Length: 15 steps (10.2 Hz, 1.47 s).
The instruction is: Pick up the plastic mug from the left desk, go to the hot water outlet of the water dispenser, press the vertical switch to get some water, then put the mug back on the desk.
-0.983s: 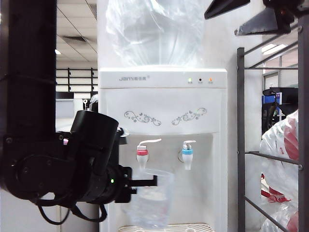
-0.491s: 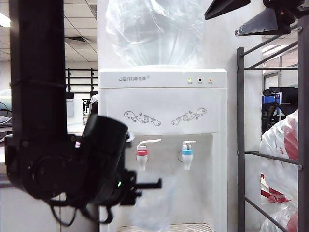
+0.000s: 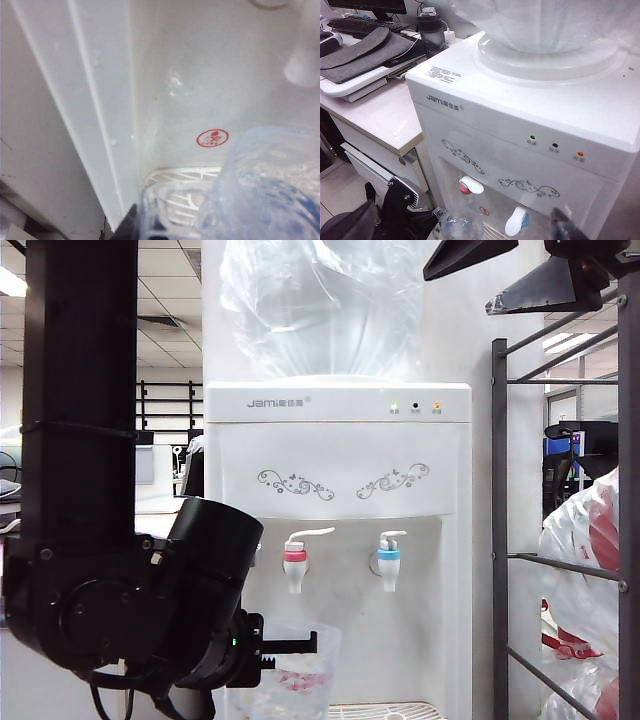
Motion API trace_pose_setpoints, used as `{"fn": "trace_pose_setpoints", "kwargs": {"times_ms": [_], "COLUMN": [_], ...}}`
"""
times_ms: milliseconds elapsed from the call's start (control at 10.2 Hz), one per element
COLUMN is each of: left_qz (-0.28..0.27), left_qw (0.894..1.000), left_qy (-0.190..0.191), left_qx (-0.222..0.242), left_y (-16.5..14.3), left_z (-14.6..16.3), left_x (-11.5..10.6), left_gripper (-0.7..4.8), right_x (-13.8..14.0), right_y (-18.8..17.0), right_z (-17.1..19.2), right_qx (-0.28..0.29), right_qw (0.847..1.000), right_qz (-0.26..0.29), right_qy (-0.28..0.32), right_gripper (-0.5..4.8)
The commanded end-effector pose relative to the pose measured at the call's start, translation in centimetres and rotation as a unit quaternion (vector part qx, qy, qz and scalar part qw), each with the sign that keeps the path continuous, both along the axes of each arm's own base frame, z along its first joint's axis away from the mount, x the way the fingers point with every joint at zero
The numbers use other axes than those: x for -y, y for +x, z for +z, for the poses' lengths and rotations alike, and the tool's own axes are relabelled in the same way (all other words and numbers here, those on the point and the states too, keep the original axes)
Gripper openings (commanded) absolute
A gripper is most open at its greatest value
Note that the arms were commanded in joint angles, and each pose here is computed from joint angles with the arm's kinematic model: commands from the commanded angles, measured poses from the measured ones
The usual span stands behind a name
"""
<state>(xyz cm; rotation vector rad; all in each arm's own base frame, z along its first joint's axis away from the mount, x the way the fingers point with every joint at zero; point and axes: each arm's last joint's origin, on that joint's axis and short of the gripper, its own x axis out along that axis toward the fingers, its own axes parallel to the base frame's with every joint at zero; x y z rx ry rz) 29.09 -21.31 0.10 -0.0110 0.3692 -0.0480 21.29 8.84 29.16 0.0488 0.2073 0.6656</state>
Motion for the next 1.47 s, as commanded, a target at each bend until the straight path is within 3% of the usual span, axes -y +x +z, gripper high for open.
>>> {"fn": "trace_pose_setpoints", "kwargs": {"times_ms": [98, 786, 1278, 1376, 1474], "left_qz": [-0.002, -0.010, -0.016, 0.022, 0.032], "left_qw": [0.999, 1.000, 1.000, 0.992, 0.991], "left_qy": [-0.025, -0.006, 0.003, -0.057, -0.057], "left_qx": [0.035, 0.010, 0.018, 0.107, 0.117], "left_y": [0.3, 1.2, 1.3, 3.3, 4.6], "left_z": [1.6, 2.5, 3.2, 6.1, 6.6], "left_x": [0.6, -0.4, -0.2, -0.6, -1.1], "left_gripper": [-0.05, -0.05, -0.05, -0.05, -0.05], "right_x": [-0.1, 0.0, 0.0, 0.0, 0.0], "right_y": [0.0, 0.0, 0.0, 0.0, 0.0], "right_z": [0.3, 0.3, 0.3, 0.3, 0.3], "right_qx": [0.009, 0.009, 0.009, 0.009, 0.009], "right_qw": [1.000, 1.000, 1.000, 1.000, 1.000], "right_qz": [0.004, 0.004, 0.004, 0.004, 0.003], "right_qy": [0.003, 0.003, 0.003, 0.003, 0.002], "right_gripper": [4.79, 4.79, 4.79, 4.79, 4.79]}}
